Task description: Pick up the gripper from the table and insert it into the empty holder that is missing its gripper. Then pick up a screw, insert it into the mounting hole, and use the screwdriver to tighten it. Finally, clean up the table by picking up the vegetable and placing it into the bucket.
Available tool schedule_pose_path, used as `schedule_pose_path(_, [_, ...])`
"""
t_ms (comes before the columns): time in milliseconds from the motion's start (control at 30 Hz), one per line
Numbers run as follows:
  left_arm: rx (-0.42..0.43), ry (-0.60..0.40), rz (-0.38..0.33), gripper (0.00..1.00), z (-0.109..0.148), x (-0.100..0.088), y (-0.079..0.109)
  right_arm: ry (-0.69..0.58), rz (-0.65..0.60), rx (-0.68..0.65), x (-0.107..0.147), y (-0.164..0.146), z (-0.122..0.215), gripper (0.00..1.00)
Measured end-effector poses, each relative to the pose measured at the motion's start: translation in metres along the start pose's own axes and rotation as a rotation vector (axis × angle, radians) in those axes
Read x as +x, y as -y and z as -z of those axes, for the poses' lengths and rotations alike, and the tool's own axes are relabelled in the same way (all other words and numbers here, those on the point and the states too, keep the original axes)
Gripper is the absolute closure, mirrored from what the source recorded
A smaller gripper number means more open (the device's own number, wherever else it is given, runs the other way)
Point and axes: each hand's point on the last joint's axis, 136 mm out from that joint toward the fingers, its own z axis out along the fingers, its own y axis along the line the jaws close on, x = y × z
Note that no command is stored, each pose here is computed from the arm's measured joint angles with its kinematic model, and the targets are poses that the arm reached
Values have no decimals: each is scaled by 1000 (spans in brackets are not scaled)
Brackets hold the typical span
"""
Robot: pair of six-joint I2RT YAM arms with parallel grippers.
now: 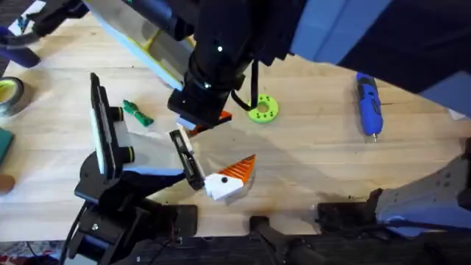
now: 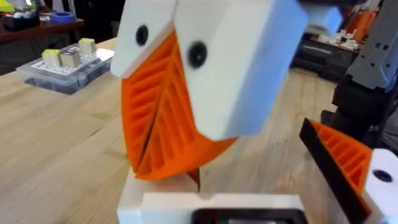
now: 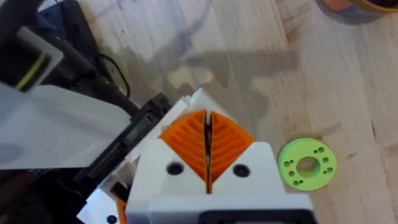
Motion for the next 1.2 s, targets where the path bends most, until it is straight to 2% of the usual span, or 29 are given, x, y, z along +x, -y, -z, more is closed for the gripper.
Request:
schedule_pose_path(533, [0,0,0,9,0,0,0,31,4,5,-6,0,5,990])
schedule_pose_path(933, [0,0,0,9,0,0,0,163,12,26,-7,-4,65,990])
schedule_pose_path(1200, [0,0,0,9,0,0,0,156,-102,75,16,35,90,990])
